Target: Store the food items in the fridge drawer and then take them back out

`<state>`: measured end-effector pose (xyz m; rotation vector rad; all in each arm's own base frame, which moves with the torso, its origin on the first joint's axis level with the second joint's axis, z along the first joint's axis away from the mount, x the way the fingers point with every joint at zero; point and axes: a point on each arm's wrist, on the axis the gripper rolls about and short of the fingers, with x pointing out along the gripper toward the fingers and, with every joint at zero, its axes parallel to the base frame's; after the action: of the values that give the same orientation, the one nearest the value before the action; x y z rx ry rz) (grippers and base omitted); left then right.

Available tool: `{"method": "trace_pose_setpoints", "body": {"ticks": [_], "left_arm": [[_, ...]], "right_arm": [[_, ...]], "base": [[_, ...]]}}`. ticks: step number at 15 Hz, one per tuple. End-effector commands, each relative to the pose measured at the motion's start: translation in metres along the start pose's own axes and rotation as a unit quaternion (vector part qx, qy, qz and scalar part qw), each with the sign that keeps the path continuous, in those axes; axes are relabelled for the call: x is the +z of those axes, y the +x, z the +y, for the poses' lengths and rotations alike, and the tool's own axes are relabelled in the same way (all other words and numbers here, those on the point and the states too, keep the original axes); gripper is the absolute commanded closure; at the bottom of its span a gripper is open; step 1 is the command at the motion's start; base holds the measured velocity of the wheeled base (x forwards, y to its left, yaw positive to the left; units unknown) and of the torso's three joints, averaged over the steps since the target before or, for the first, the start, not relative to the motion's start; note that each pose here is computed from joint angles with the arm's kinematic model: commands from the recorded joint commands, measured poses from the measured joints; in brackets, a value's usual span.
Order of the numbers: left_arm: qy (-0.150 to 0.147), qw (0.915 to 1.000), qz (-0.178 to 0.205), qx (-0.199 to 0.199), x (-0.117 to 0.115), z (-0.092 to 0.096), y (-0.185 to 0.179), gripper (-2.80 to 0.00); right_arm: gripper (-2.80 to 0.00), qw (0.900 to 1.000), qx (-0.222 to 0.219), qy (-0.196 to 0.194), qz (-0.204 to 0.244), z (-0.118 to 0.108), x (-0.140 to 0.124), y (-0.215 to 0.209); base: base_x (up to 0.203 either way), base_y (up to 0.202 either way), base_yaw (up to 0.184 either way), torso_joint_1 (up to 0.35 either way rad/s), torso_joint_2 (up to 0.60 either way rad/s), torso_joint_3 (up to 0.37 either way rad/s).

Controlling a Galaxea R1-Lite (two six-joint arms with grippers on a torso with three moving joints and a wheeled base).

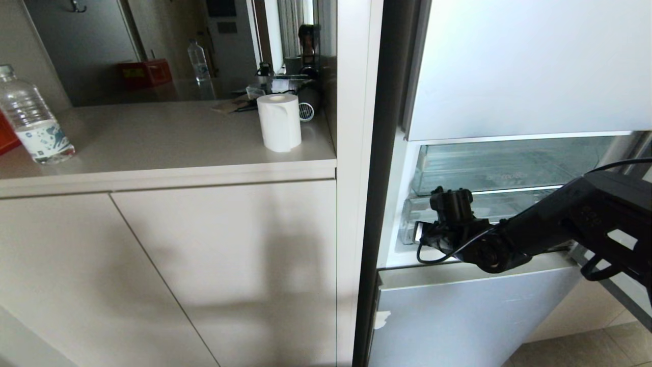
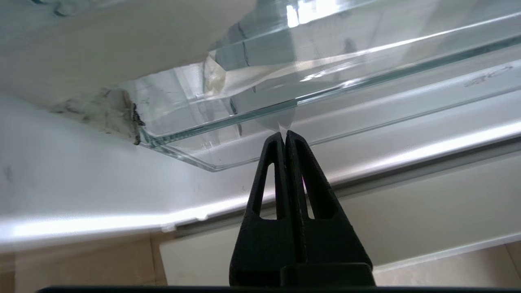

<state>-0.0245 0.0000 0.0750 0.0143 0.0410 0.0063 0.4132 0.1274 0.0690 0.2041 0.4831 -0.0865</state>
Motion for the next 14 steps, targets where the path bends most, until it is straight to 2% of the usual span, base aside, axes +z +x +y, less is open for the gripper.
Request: {"method": "trace_pose_setpoints", "body": {"ticks": [1, 5, 7, 11, 14], "left_arm": [[0.000, 1.0000, 0.001, 0.001, 0.000, 0.000, 0.000, 0.00], [0.000, 1.0000, 0.001, 0.001, 0.000, 0.000, 0.000, 0.00], [0.000, 1.0000, 0.001, 0.001, 0.000, 0.000, 0.000, 0.00], [0.000, 1.0000, 0.001, 0.000, 0.000, 0.000, 0.000, 0.00], [0.000, 1.0000, 0.001, 0.001, 0.000, 0.000, 0.000, 0.00]], "right_arm": [[0.00, 1.000, 0.003, 0.006, -0.012, -0.001, 0.007, -0.010], [0.00, 0.999, 0.020, 0.010, -0.040, -0.019, 0.032, -0.106], [0.00, 0.997, 0.031, 0.011, -0.066, -0.040, 0.035, -0.172], [0.00, 0.991, 0.044, -0.016, -0.129, -0.100, -0.002, -0.287], [0.00, 0.977, 0.025, -0.029, -0.211, -0.146, -0.040, -0.353]], "base": [[0.000, 0.000, 0.000, 0.000, 0.00, 0.000], [0.000, 0.000, 0.000, 0.000, 0.00, 0.000], [0.000, 0.000, 0.000, 0.000, 0.00, 0.000], [0.000, 0.000, 0.000, 0.000, 0.00, 0.000], [0.000, 0.000, 0.000, 0.000, 0.00, 0.000]]}}
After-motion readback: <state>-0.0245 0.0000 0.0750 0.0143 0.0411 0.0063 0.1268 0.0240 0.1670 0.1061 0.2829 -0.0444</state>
